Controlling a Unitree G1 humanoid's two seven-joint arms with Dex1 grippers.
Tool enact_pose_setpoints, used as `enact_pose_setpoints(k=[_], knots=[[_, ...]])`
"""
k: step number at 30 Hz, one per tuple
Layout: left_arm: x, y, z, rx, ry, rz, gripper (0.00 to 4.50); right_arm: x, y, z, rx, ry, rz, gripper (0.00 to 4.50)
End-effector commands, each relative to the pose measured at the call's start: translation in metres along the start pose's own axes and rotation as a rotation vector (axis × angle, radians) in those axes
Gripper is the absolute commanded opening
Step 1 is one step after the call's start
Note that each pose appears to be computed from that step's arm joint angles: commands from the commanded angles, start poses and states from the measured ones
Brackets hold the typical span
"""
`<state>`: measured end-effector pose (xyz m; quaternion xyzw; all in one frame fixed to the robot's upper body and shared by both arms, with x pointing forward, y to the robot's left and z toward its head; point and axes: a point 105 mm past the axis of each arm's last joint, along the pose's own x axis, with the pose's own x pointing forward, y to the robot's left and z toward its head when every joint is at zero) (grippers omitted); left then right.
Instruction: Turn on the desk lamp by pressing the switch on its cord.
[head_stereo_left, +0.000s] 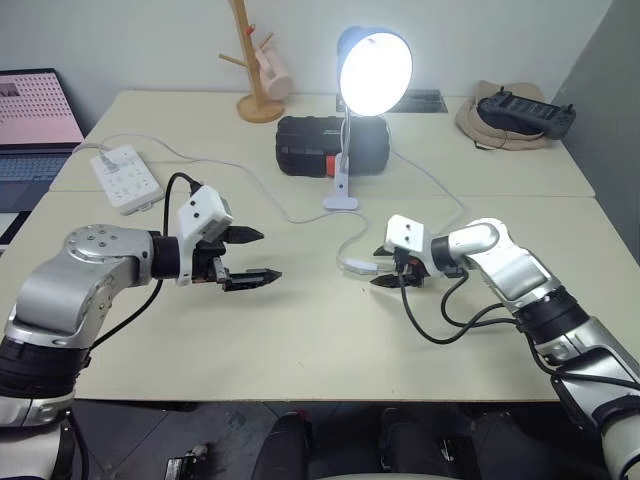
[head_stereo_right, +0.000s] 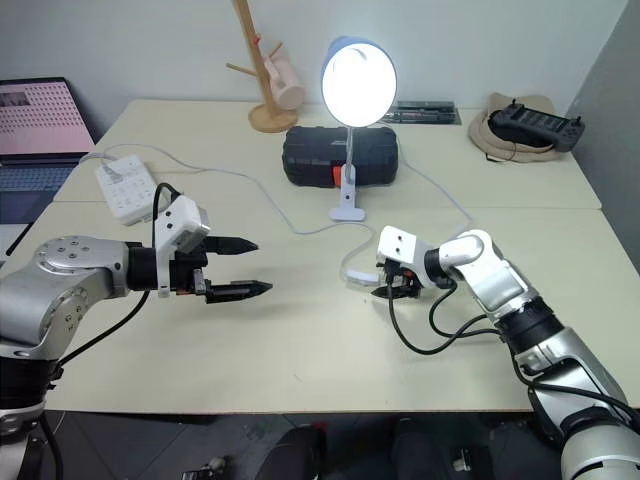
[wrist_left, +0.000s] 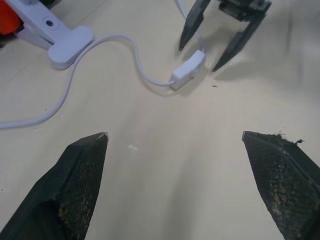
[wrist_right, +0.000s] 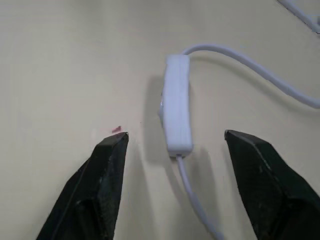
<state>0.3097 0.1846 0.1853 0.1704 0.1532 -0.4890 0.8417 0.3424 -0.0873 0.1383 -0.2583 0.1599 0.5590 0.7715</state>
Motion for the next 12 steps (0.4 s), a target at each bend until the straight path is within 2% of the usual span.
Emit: enact_pose_setpoints(k=[1,2,6,12], knots=[[-0.012,0.013,0.010,0.054,-0.009,0.031,4.50,-0.042,0.007,0.023,0.061,-0.103,-0.040,4.19],[-0.014,0.016,0.010,0.054,-0.007,0.031,4.50,-0.051,0.009,0.023,0.079,-0.116,-0.057,4.45],[-0.018,0.027,0.008,0.090,0.017,0.043,4.50,-0.079,0.021,0.020,0.121,-0.167,-0.118,4.45],[-0.020,0.040,0.008,0.115,0.042,0.025,4.50,-0.113,0.038,-0.008,0.181,-0.100,-0.249,4.45]])
